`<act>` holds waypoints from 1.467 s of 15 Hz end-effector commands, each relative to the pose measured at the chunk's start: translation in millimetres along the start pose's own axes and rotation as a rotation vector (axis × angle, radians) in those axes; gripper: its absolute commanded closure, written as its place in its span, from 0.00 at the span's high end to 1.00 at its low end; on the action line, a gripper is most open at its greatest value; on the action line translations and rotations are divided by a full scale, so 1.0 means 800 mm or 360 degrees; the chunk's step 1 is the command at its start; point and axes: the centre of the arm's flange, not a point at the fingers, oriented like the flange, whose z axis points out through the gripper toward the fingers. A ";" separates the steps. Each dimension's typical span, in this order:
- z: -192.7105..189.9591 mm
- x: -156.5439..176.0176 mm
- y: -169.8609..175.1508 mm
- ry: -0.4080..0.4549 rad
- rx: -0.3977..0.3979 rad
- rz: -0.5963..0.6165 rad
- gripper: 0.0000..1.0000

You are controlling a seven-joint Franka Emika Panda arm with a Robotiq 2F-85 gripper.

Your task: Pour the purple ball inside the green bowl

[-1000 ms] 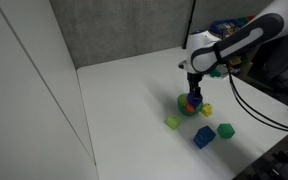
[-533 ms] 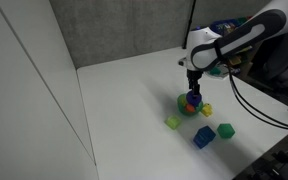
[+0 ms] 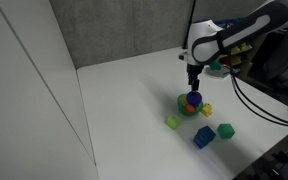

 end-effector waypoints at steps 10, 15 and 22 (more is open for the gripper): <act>-0.117 -0.062 -0.032 0.0060 -0.0010 0.0528 1.00; -0.147 -0.121 -0.052 0.0051 -0.0013 0.0763 1.00; -0.201 -0.206 -0.081 0.0055 0.0099 0.1326 1.00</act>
